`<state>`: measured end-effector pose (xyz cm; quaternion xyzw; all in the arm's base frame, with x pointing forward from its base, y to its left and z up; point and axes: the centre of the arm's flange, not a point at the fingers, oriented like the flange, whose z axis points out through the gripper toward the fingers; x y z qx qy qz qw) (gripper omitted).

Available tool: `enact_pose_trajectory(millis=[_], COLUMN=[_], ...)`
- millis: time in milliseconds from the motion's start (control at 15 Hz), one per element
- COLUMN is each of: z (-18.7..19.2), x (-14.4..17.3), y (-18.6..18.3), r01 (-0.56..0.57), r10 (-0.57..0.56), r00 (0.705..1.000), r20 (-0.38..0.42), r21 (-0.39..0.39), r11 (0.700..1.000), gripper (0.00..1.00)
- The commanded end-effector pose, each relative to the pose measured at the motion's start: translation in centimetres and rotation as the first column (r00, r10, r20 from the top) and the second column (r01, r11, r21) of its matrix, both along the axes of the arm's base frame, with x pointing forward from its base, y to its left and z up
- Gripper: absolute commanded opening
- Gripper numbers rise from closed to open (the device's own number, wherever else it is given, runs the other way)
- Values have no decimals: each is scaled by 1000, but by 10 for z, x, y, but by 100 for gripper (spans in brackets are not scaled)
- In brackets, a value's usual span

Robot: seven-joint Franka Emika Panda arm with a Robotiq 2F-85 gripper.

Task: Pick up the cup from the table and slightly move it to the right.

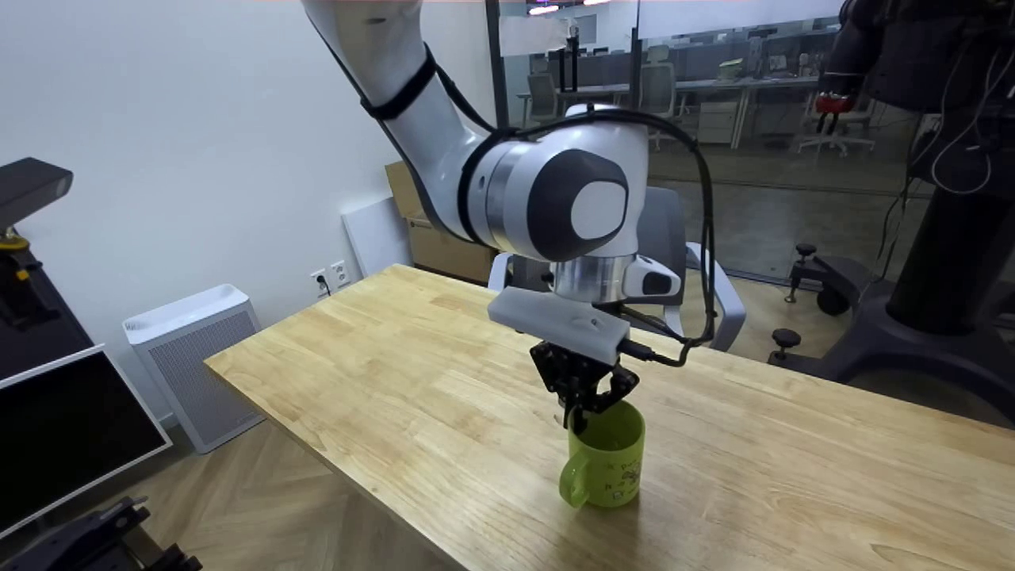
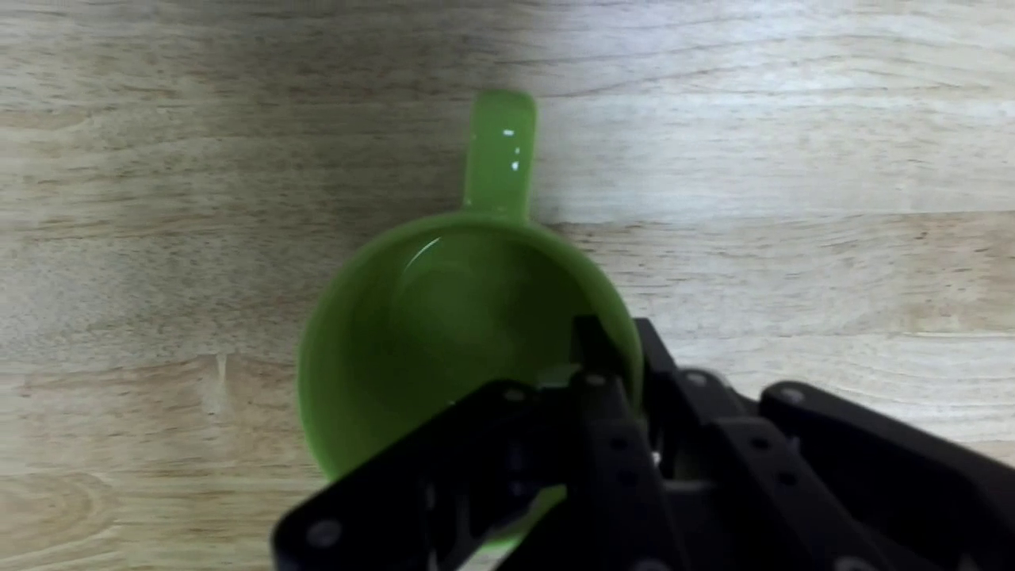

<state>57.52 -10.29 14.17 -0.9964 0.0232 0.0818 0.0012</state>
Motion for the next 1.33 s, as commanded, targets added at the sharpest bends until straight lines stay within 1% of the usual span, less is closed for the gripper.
enact_pose_trajectory(millis=[0,733,800,867,1133,1200,1267], z=[8,2,2,2,3,3,4], x=[0,-1,-1,-1,1,2,2], y=[-3,2,3,4,6,7,9], r01=[8,9,8,5,1,0,0], r10=[-8,-9,-8,-5,-1,-1,-1], r00=[1000,1000,1000,1000,1000,1000,1000], r20=[4,-6,-6,-7,-12,-18,-28], r21=[14,6,-2,-1,-3,-6,-12], r11=[1000,1000,1000,1000,1000,1000,1000], gripper=[3,3,35,36,62,70,76])
